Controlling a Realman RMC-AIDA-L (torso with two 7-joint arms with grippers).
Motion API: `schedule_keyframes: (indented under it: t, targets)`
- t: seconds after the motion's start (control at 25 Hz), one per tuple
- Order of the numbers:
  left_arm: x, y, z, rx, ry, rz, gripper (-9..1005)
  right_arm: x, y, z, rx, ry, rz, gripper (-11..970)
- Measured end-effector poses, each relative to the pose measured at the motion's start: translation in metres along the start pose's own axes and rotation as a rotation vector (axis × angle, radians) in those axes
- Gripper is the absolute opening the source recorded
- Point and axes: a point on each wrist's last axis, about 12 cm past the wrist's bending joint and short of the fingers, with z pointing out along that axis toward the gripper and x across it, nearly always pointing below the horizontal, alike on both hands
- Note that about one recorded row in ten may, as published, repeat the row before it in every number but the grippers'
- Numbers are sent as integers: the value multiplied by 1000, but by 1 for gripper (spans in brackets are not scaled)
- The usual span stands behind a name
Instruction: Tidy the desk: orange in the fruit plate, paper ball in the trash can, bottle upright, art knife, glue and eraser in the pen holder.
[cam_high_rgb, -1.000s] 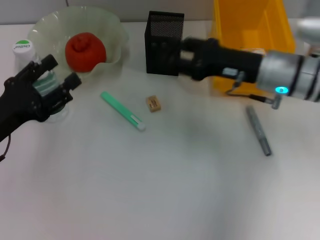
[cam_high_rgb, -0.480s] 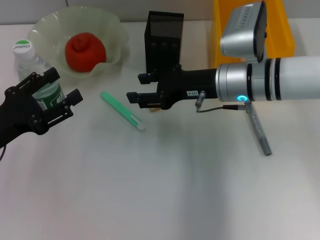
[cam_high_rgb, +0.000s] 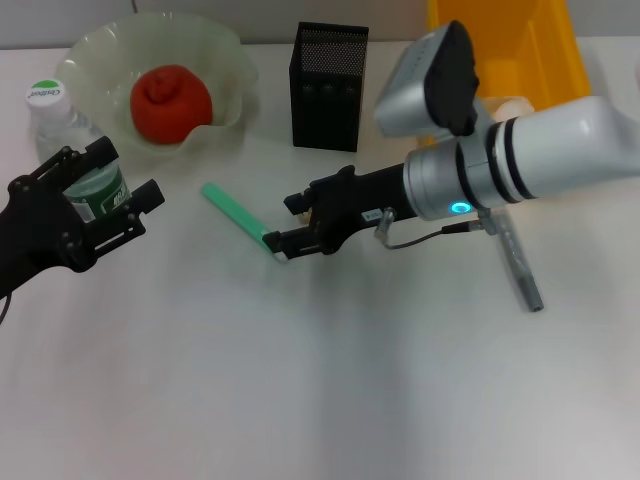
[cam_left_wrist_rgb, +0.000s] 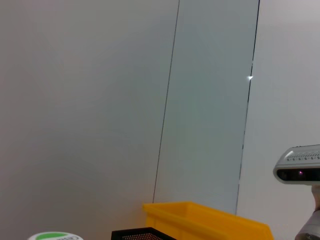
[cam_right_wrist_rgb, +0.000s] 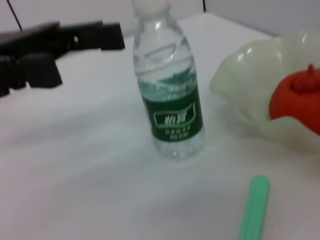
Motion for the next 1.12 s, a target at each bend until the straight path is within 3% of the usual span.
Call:
schedule_keyframes:
  t: [0.56, 1.12]
  targets:
    - [3, -3, 3, 4, 5, -8, 817, -14, 2, 11, 41, 29, -75, 632]
    - [7, -8, 4, 2, 0, -8, 818, -10, 8, 23, 49, 111, -161, 632]
